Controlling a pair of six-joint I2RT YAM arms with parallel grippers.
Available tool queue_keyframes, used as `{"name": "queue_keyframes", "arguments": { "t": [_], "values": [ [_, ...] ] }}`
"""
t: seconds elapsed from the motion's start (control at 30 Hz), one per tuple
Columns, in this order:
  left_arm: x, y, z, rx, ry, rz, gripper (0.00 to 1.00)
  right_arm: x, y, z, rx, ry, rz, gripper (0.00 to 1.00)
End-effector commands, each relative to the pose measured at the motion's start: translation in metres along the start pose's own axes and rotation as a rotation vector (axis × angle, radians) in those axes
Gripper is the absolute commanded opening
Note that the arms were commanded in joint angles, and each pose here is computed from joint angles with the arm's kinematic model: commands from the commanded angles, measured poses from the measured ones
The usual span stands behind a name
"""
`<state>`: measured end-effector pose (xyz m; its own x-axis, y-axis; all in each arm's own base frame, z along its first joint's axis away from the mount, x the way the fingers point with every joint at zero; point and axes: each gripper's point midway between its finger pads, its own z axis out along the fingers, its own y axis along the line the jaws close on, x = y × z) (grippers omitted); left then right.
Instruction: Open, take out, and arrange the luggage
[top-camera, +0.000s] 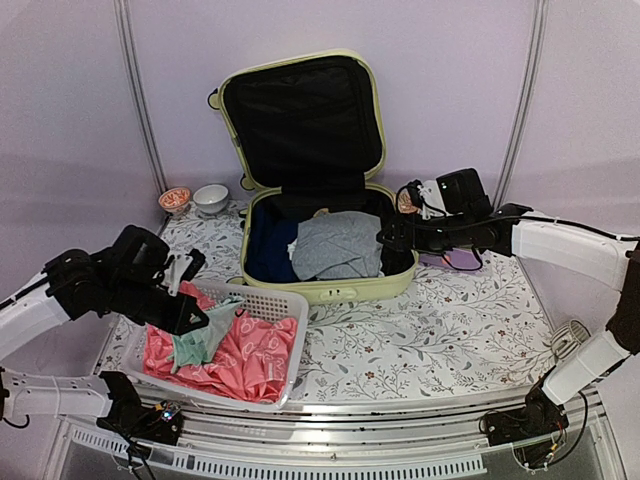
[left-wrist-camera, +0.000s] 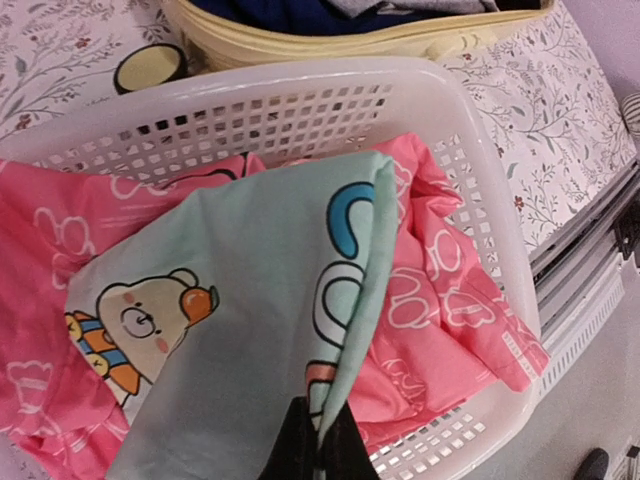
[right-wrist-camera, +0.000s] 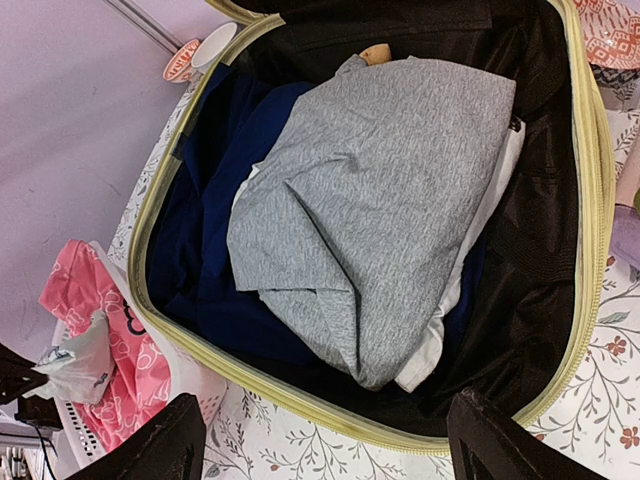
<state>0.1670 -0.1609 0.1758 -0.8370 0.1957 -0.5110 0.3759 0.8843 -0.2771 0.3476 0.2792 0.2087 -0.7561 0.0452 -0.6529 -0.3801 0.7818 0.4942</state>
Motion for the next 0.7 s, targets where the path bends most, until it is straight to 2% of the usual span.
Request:
{"name": "queue_keyframes", "arguments": {
  "t": [0.0, 0.27, 0.3, 0.33, 0.4, 0.43, 0.5, 0.57, 0.67],
  "values": [
    [-0.008, -0.021, 0.018, 0.023, -0.034, -0.099, 0.0, -0.006, 0.001, -0.006, -0.008, -0.028, 0.007, 0.86],
    [-0.001, -0.081, 0.048, 0.229, -0.094, -0.2, 0.0, -0.006, 0.001, -0.002, -0.01, -0.022, 0.01, 0.86],
    [0.005, -0.086, 0.054, 0.247, -0.081, -0.195, 0.03, -0.006, 0.001, -0.002, -0.011, -0.022, 0.01, 0.86],
    [0.009, -0.089, 0.061, 0.252, -0.067, -0.192, 0.25, -0.006, 0.001, -0.002, -0.011, -0.022, 0.009, 0.86],
    [0.016, -0.081, 0.068, 0.184, -0.027, -0.19, 0.85, -0.006, 0.001, -0.002, -0.013, -0.021, 0.009, 0.85],
    [0.017, -0.076, 0.068, 0.14, -0.013, -0.184, 0.97, -0.006, 0.002, -0.002, -0.014, -0.02, 0.009, 0.85],
    [0.003, -0.079, 0.054, 0.127, -0.041, -0.143, 0.98, -0.005, 0.001, -0.001, -0.014, -0.019, 0.008, 0.84],
    [-0.014, -0.093, 0.034, 0.201, -0.096, -0.114, 0.97, -0.006, 0.002, -0.001, -0.014, -0.019, 0.005, 0.85],
    [-0.031, -0.106, 0.007, 0.341, -0.181, -0.157, 0.82, -0.007, 0.003, 0.0, -0.02, -0.02, 0.003, 0.85]
  ]
}}
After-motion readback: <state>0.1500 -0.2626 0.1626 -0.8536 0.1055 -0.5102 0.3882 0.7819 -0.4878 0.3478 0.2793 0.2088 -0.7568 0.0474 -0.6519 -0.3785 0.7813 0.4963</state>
